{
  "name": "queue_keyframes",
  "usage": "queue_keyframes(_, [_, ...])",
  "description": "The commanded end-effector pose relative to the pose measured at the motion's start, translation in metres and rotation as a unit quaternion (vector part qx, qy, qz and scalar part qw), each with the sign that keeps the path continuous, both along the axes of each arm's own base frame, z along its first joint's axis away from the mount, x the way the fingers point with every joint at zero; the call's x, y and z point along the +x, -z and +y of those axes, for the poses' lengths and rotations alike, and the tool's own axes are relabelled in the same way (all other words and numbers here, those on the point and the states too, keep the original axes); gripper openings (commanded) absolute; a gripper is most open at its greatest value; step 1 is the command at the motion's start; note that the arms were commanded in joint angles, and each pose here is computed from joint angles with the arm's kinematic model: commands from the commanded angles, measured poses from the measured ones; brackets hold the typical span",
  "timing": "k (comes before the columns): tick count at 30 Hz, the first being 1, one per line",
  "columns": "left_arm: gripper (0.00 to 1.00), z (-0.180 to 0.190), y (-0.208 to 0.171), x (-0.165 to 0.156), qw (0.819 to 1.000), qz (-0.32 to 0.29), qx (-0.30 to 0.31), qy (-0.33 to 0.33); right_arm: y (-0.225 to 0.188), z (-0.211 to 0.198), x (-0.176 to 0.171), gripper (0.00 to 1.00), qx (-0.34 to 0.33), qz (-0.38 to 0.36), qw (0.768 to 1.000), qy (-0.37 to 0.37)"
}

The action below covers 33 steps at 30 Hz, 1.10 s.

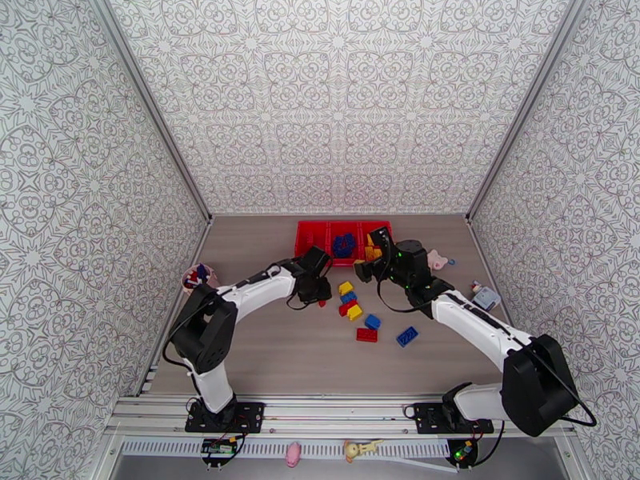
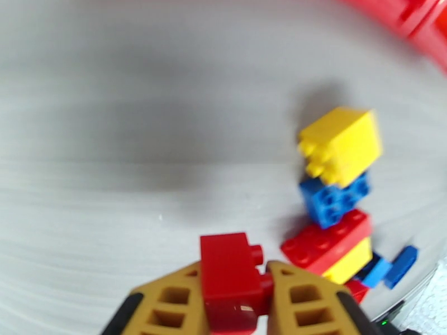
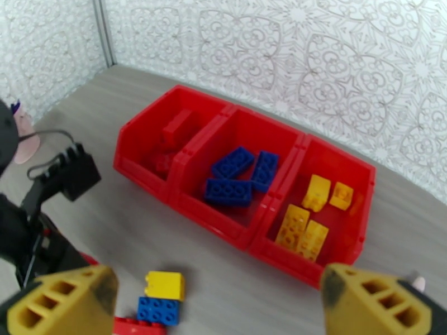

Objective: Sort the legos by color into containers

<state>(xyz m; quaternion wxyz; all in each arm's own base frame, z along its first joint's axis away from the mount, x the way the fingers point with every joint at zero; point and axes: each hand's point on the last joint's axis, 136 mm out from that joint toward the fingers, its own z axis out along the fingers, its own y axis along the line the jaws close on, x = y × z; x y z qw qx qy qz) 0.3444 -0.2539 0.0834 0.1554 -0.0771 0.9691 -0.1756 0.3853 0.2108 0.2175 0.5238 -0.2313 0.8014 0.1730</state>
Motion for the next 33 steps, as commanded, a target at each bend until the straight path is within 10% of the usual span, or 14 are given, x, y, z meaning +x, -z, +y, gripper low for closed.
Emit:
queue_keyframes(1, [0.19, 0.012, -0.028, 0.032, 0.997, -0.071, -0.016, -0.023, -0.022, 0.013, -0.008, 1.0, 0.034, -0.014, 0.998, -0.042])
queue_keyframes(19, [0.19, 0.063, -0.075, 0.194, 0.978, -0.19, 0.026, -0.085, -0.024, 0.048, -0.006, 1.0, 0.038, -0.02, 0.995, -0.091])
queue_keyframes(33, [0.2, 0.05, -0.05, 0.251, 0.98, -0.183, 0.011, -0.081, -0.018, 0.05, 0.003, 0.99, 0.029, -0.014, 0.996, -0.083])
